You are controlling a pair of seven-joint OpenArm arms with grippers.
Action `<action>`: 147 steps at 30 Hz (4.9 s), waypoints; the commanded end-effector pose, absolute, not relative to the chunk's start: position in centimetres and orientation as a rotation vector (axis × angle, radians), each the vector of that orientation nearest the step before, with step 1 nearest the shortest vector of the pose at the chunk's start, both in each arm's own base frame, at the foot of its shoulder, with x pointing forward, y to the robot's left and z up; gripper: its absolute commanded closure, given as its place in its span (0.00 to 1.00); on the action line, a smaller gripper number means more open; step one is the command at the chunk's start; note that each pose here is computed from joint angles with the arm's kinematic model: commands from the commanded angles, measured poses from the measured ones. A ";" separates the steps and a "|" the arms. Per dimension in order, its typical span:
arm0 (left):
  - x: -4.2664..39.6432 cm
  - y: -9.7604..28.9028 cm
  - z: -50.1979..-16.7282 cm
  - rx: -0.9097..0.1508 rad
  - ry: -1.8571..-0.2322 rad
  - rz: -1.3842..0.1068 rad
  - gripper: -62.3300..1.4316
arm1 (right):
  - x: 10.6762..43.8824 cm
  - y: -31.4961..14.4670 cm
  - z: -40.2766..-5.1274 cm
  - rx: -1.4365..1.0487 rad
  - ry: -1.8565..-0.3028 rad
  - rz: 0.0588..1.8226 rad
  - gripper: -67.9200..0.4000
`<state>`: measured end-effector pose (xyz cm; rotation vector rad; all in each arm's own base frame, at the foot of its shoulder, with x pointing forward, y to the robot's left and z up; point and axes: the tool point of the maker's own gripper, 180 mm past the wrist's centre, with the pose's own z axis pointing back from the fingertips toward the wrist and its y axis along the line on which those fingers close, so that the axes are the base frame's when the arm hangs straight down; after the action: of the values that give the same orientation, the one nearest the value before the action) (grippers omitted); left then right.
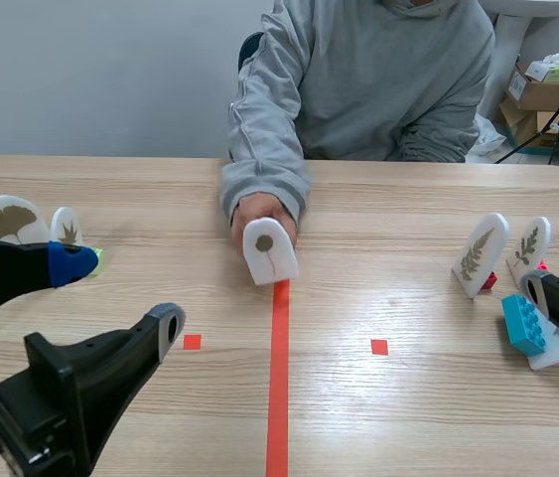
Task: Do the leaf sorting experiment
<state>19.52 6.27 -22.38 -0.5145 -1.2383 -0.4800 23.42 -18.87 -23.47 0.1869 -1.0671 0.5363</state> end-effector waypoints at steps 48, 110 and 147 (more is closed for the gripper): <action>19.7 5.9 -21.2 -0.531 -1.276 -0.479 0.08 | 23.5 -19.2 -23.5 0.169 -1.050 0.555 0.09; 23.1 7.7 -24.5 -0.428 -1.240 -0.566 0.08 | 23.4 -19.3 -23.8 0.161 -1.033 0.557 0.09; 34.2 -2.6 -36.6 -0.497 -1.033 -0.896 0.08 | 23.4 -19.3 -23.7 0.161 -1.034 0.557 0.09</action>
<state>33.34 -1.85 -38.13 -0.4777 -0.9811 -0.9023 23.05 -19.32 -24.38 0.1604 -1.0116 0.5437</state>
